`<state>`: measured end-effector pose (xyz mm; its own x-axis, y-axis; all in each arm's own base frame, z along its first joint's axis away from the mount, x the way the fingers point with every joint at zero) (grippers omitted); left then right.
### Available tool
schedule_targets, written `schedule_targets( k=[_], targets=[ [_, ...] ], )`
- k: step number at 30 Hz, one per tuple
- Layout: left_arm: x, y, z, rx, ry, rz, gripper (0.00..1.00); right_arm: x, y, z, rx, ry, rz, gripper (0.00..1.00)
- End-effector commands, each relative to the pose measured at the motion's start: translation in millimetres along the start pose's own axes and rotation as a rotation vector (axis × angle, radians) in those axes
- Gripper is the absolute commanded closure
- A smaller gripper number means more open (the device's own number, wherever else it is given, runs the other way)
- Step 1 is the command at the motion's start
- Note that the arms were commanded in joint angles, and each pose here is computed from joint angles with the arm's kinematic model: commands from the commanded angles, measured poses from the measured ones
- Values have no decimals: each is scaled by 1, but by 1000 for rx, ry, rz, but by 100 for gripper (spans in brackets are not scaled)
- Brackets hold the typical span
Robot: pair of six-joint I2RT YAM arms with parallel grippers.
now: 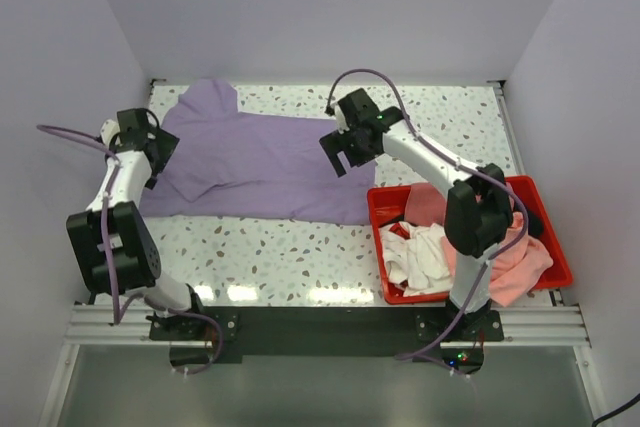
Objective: Fold and stack the t-shirts
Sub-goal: Fold the tshirt
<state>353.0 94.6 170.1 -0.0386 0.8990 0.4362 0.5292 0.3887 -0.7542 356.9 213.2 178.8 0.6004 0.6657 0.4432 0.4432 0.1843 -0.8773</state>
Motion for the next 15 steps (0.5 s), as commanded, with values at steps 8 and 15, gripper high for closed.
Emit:
schedule_targets(
  k=[8, 15],
  targets=[
    [-18, 30, 20, -17, 56, 71, 0, 18, 35, 115, 278, -76, -68, 1],
    [-19, 36, 61, 61, 21, 24, 0, -8, 72, 121, 224, -19, 36, 1]
  ],
)
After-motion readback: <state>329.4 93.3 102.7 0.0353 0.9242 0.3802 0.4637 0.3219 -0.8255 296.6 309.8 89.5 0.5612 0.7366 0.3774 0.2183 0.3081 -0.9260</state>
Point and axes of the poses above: each gripper's point midway between its finger pads, its own y axis out along the fingers, its own z axis along the line the jaws close on, x = y × z, the point moved 7 cm from there along -y, back along the fingers, and after that the axes turned 15 degrees about -y, right-handed, at the moved point
